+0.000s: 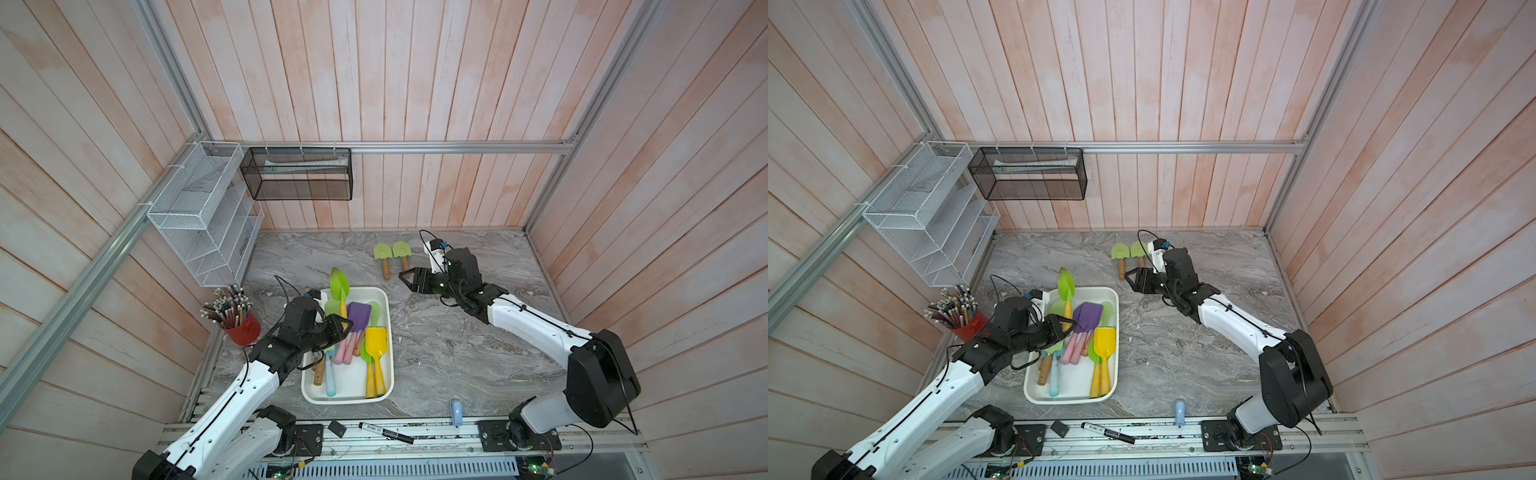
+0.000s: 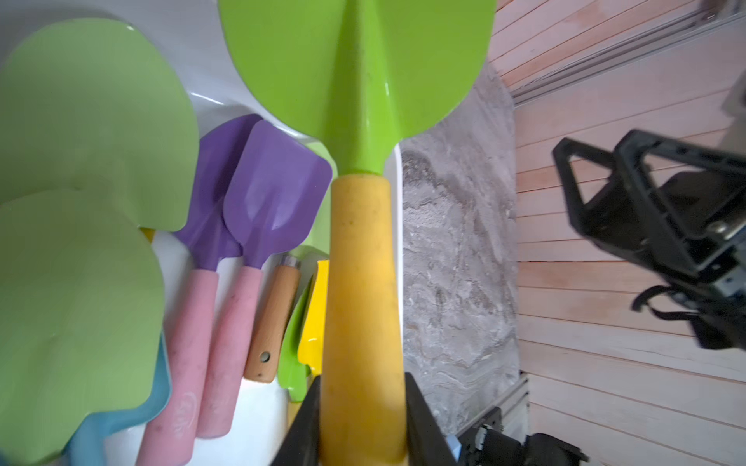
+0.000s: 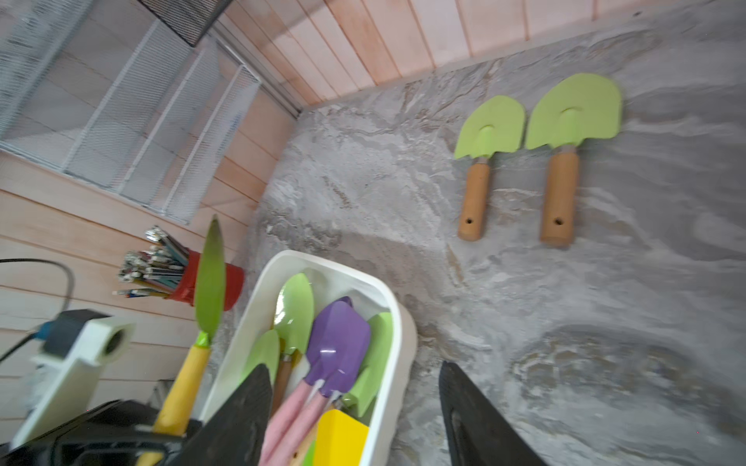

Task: Take the shovel out of the storage box
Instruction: Pick up the shovel from the storage box, then place the shovel at the center of the board.

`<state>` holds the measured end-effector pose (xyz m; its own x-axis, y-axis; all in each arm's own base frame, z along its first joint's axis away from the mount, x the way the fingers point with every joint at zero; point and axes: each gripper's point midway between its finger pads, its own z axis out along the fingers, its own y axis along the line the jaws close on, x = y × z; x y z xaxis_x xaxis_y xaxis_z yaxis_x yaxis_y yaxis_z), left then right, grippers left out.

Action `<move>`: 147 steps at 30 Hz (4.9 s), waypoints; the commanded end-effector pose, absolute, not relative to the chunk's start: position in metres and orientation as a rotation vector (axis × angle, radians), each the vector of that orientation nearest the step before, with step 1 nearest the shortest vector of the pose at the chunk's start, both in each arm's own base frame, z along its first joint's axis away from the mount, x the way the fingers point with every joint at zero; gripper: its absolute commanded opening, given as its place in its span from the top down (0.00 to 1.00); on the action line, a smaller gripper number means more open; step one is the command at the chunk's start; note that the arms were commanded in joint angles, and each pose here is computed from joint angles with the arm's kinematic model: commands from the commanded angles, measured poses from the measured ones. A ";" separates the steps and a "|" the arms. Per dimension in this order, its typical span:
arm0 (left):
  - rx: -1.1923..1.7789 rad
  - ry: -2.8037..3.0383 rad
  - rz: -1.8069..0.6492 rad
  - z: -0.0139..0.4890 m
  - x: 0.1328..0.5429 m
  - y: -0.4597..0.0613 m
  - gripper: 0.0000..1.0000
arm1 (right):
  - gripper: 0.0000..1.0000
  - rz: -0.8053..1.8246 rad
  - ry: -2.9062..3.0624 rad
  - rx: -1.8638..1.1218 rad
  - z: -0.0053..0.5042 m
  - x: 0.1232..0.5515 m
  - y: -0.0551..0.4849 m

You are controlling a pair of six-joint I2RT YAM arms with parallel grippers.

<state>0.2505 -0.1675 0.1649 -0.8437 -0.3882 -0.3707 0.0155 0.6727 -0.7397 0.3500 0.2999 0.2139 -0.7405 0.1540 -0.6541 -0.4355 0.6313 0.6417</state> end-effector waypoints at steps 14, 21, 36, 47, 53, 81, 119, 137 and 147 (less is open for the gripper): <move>0.001 1.956 -1.714 0.228 0.251 -0.201 0.84 | 0.28 1.767 1.926 -0.407 0.254 0.283 0.372; 0.023 1.899 -1.792 0.238 0.245 -0.203 0.84 | 0.31 1.883 1.886 -0.470 0.257 0.273 0.394; 0.001 1.844 -1.882 0.241 0.249 -0.205 0.84 | 0.51 2.059 1.795 -0.498 0.269 0.268 0.418; 0.007 1.848 -1.885 0.239 0.247 -0.207 0.84 | 0.61 2.144 1.718 -0.465 0.277 0.278 0.426; 0.001 1.854 -1.888 0.236 0.245 -0.208 0.84 | 0.66 2.203 1.671 -0.460 0.282 0.281 0.430; -0.055 2.117 -1.498 0.203 0.251 -0.189 0.39 | 0.90 1.954 1.873 -0.291 0.250 0.324 0.387; -0.250 2.448 -0.498 0.143 0.221 -0.126 0.42 | 0.90 0.124 2.452 0.021 0.085 0.548 0.193; -0.278 2.469 -0.515 0.127 0.213 -0.125 0.42 | 0.89 0.198 2.516 -0.011 0.037 0.590 0.212; -0.301 2.473 -0.489 0.118 0.212 -0.121 0.42 | 0.88 0.221 2.543 -0.027 0.024 0.592 0.224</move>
